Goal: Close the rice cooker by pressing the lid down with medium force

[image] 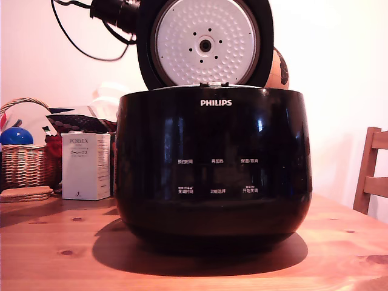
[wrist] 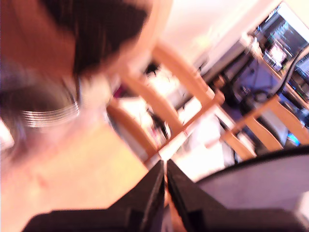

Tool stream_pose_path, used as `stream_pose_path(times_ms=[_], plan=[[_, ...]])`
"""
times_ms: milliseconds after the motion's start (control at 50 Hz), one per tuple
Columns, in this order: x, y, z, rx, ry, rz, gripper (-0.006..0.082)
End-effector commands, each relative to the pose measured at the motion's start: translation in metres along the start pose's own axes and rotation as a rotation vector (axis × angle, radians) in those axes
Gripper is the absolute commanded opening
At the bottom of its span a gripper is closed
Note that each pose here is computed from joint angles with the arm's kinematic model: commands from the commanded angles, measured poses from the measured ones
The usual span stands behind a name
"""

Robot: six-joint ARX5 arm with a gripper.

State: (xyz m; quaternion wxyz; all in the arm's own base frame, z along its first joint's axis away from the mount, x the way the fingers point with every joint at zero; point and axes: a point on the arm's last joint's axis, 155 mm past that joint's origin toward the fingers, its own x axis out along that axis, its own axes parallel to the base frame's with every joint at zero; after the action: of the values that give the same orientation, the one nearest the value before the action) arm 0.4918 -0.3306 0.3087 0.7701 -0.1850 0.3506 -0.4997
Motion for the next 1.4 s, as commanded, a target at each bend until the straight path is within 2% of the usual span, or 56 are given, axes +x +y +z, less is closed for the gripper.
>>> stream_pose_path(times_ms=[0,280,420,560,580,720,1040,1380], plan=[[0.008,-0.008,-0.012,0.016,0.039,-0.016,-0.0019],[0.008,-0.017,-0.051,-0.004,0.181,-0.006,-0.0019],[0.001,-0.027,-0.06,-0.005,0.218,-0.001,-0.0019],[-0.011,-0.03,-0.064,0.087,0.235,0.119,-0.0019],[-0.013,-0.025,-0.063,0.134,0.236,0.162,-0.0019],[-0.027,-0.031,-0.058,0.198,0.221,0.272,-0.0019],[-0.028,-0.042,-0.074,0.219,0.237,0.299,-0.0019],[-0.042,-0.036,-0.096,0.205,0.144,0.343,-0.0019]])
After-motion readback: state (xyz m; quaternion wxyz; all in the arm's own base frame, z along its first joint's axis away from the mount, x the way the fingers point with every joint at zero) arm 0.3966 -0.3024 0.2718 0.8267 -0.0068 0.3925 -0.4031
